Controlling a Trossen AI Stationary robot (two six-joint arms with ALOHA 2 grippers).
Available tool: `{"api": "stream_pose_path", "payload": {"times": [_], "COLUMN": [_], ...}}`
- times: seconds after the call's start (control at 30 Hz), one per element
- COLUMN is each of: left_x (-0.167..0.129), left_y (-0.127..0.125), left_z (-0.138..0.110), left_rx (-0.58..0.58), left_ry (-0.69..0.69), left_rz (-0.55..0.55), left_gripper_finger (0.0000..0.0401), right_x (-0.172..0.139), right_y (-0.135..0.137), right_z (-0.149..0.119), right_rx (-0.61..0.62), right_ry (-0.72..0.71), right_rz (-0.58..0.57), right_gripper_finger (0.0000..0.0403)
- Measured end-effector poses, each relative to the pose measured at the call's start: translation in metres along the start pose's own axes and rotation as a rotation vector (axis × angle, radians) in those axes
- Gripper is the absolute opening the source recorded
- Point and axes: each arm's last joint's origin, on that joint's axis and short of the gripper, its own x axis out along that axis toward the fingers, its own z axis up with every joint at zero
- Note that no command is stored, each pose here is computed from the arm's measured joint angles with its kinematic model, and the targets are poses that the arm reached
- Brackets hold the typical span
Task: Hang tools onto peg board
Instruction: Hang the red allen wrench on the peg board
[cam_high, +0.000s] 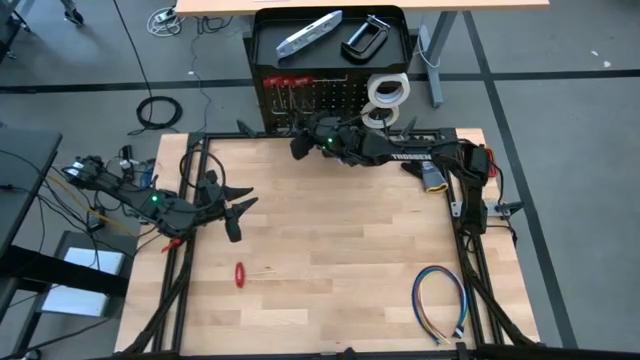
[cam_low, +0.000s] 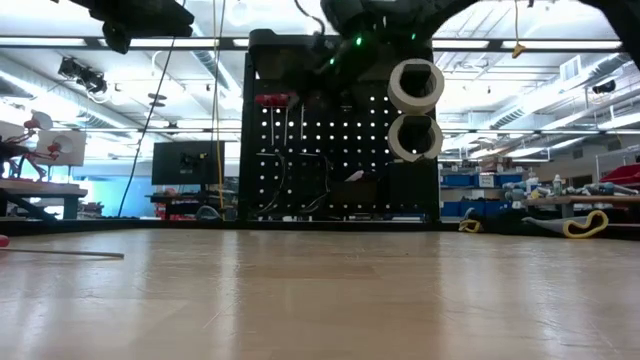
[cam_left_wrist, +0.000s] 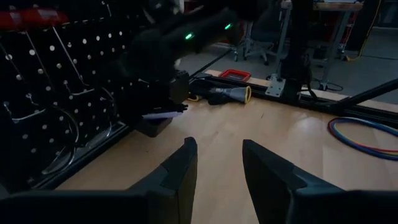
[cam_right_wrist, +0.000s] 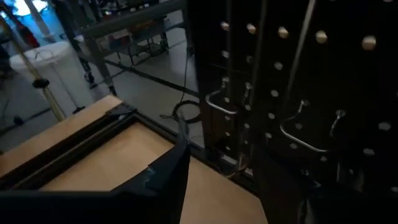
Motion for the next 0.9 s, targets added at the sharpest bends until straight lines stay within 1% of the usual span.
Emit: {"api": "stream_pose_path", "payload": {"times": [0.1,0.13,0.23,0.33,0.43,0.53,0.67,0.77,0.9], "left_x": [0.0,0.0,0.0,0.0,0.0,0.0,0.001,0.005,0.013], "left_y": [0.0,0.0,-0.002,-0.003,-0.004,-0.005,-0.007,-0.013,-0.024], "left_z": [0.0,0.0,-0.001,-0.002,-0.002,-0.002,0.001,0.004,0.004], "left_rx": [-0.002,0.017,0.078,0.1,0.106,0.104,0.111,0.122,0.15], "left_ry": [0.003,0.006,0.023,0.031,0.039,0.041,0.011,-0.021,-0.047], "left_rz": [-0.006,-0.014,-0.07,-0.106,-0.137,-0.157,-0.162,-0.165,-0.174], "left_gripper_finger": [0.0133,0.0133,0.0133,0.0133,0.0133,0.0133,0.0133,0.0133,0.0133], "right_x": [-0.017,-0.024,-0.045,-0.07,-0.099,-0.127,-0.156,-0.165,-0.164], "right_y": [0.015,0.022,0.051,0.083,0.11,0.129,0.142,0.148,0.169], "right_z": [0.002,0.0,-0.01,-0.031,-0.061,-0.094,-0.138,-0.173,-0.21], "right_rx": [-0.071,-0.108,-0.233,-0.365,-0.452,-0.475,-0.461,-0.469,-0.454], "right_ry": [0.01,0.018,0.035,0.058,0.068,0.058,0.017,0.0,-0.05], "right_rz": [0.032,0.05,0.157,0.285,0.387,0.494,0.646,0.702,0.764], "right_gripper_finger": [0.0179,0.0179,0.0179,0.0179,0.0176,0.0176,0.0177,0.0174,0.0174]}}
